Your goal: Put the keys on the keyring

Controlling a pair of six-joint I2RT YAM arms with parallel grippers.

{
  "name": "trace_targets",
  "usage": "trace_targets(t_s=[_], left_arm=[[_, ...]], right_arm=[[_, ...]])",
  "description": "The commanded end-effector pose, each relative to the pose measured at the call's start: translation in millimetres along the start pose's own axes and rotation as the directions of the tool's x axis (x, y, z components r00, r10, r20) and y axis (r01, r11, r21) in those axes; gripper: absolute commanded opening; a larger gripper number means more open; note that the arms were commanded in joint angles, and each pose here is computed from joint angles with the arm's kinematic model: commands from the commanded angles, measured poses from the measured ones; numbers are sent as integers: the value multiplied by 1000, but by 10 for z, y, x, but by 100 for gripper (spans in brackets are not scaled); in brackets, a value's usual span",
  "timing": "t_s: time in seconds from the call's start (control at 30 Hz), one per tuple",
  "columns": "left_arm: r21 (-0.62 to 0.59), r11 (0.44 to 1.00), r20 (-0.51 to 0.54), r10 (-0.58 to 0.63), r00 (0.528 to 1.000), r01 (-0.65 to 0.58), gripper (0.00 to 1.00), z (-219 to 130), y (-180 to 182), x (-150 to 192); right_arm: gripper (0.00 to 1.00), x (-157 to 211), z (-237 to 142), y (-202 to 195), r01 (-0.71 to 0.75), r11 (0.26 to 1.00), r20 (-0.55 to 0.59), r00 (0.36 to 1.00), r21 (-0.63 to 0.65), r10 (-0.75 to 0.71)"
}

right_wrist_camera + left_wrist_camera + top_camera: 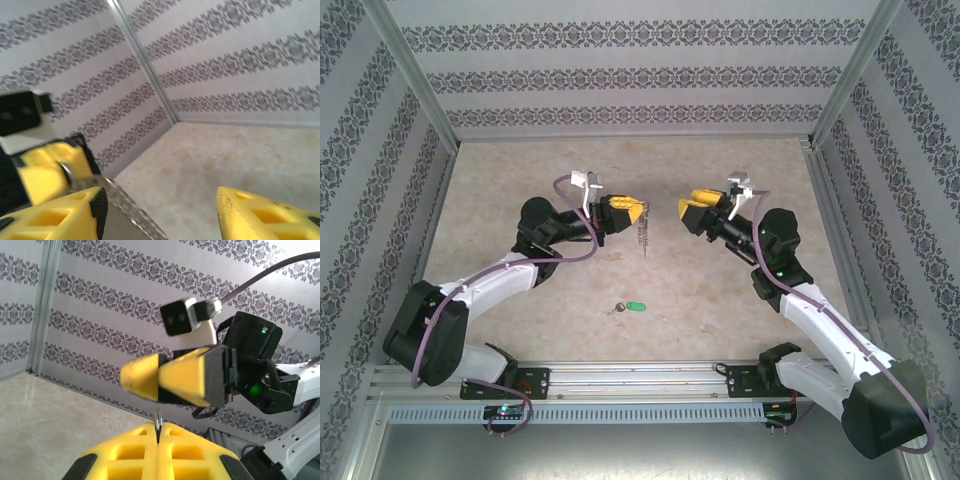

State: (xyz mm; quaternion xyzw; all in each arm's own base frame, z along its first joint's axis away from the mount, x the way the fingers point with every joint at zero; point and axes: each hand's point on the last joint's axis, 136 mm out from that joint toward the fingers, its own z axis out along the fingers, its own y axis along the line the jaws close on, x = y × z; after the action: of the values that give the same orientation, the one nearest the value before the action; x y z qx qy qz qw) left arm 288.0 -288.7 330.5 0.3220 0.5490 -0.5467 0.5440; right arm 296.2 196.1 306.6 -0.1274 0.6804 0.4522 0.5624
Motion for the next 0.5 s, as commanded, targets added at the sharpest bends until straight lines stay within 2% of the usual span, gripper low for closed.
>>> trace_targets(t_s=[0.0,0.27,0.47], left_arm=[[15,986,3,167,986,-167,0,-7,-122,-69],[-39,944,-52,324,944,-327,0,-76,-44,74],[-18,950,-137,306,942,-311,0,-60,4,232]], right_arm=[[60,233,-58,-229,-17,996,-50,998,88,22],[60,431,-100,-309,-31,994,-86,995,107,40],[60,464,-85,-270,-18,996,-117,993,83,28]])
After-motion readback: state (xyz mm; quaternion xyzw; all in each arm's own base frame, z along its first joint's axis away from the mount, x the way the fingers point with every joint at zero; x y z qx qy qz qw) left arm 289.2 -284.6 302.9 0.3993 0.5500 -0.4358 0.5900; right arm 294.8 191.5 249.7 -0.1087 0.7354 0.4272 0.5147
